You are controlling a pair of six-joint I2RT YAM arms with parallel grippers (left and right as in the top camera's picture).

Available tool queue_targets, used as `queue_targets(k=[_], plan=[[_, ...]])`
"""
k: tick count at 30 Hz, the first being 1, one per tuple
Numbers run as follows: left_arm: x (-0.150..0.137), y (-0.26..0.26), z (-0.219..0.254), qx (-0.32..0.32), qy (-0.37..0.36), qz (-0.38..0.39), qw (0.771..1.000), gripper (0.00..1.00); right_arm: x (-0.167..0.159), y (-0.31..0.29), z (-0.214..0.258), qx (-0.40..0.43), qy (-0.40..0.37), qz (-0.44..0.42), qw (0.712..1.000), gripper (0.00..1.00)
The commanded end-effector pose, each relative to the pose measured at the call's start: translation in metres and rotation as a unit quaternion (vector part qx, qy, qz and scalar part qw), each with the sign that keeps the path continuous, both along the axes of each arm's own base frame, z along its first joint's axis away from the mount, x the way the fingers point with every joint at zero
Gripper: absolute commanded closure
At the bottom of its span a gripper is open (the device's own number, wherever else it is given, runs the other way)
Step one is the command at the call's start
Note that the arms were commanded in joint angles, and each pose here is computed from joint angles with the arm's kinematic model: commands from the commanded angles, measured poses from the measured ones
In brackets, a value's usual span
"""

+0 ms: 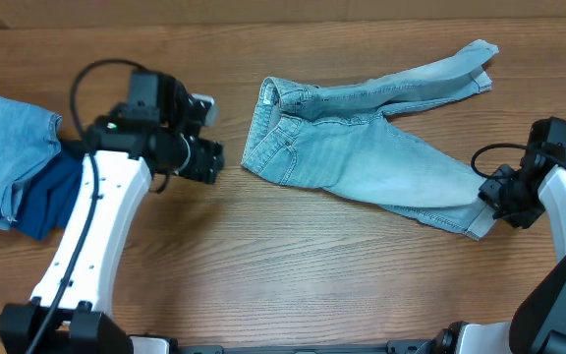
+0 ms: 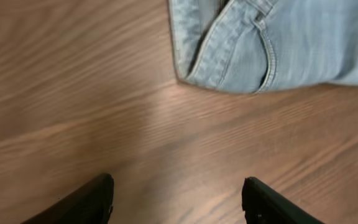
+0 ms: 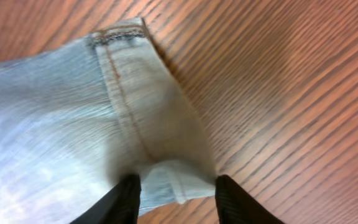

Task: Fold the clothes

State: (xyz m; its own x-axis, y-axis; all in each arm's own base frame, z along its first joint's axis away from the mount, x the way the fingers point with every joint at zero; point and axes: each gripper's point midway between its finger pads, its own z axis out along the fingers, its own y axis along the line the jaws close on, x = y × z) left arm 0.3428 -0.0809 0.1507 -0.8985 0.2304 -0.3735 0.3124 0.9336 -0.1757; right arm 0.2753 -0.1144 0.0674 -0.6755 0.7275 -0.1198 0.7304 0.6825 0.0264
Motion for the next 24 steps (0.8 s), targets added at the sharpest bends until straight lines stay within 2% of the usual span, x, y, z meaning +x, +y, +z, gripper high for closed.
queue_targets(k=[1,4,7,9,12,16,18,22,23,24], plan=[[-0.012,-0.012,-0.032,-0.038,0.025,-0.006,0.999,0.26,0.011,0.029,0.017,0.079,-0.033,0.027,0.996,0.32],[0.002,-0.021,-0.049,-0.041,-0.024,-0.025,0.999,0.23,0.004,0.057,0.019,0.154,-0.031,0.049,0.986,0.24],[0.019,-0.034,-0.058,-0.049,-0.068,-0.043,0.996,0.29,-0.004,0.065,0.014,0.172,-0.019,0.049,0.984,0.22],[0.028,-0.057,-0.071,-0.066,-0.08,-0.084,0.991,0.32,-0.013,0.07,0.006,0.183,-0.007,0.047,0.982,0.22],[0.037,-0.079,-0.094,-0.074,-0.083,-0.109,0.988,0.33,-0.021,0.074,-0.006,0.19,0.002,0.045,0.981,0.22],[0.035,-0.084,-0.126,-0.067,-0.056,-0.121,0.989,0.39,-0.023,0.076,-0.009,0.191,0.003,0.051,0.98,0.23],[0.033,-0.084,-0.131,-0.067,-0.048,-0.12,0.989,0.49,-0.022,0.075,-0.009,0.19,0.001,0.051,0.98,0.23],[0.03,-0.083,-0.128,-0.067,-0.042,-0.119,0.99,0.92,-0.02,0.075,-0.014,0.188,-0.005,0.052,0.981,0.23],[0.031,-0.083,-0.124,-0.067,-0.042,-0.118,0.99,0.96,-0.022,0.075,-0.017,0.188,-0.004,0.052,0.981,0.23],[0.033,-0.083,-0.12,-0.066,-0.045,-0.117,0.99,0.96,-0.023,0.076,-0.021,0.189,-0.003,0.049,0.981,0.23]])
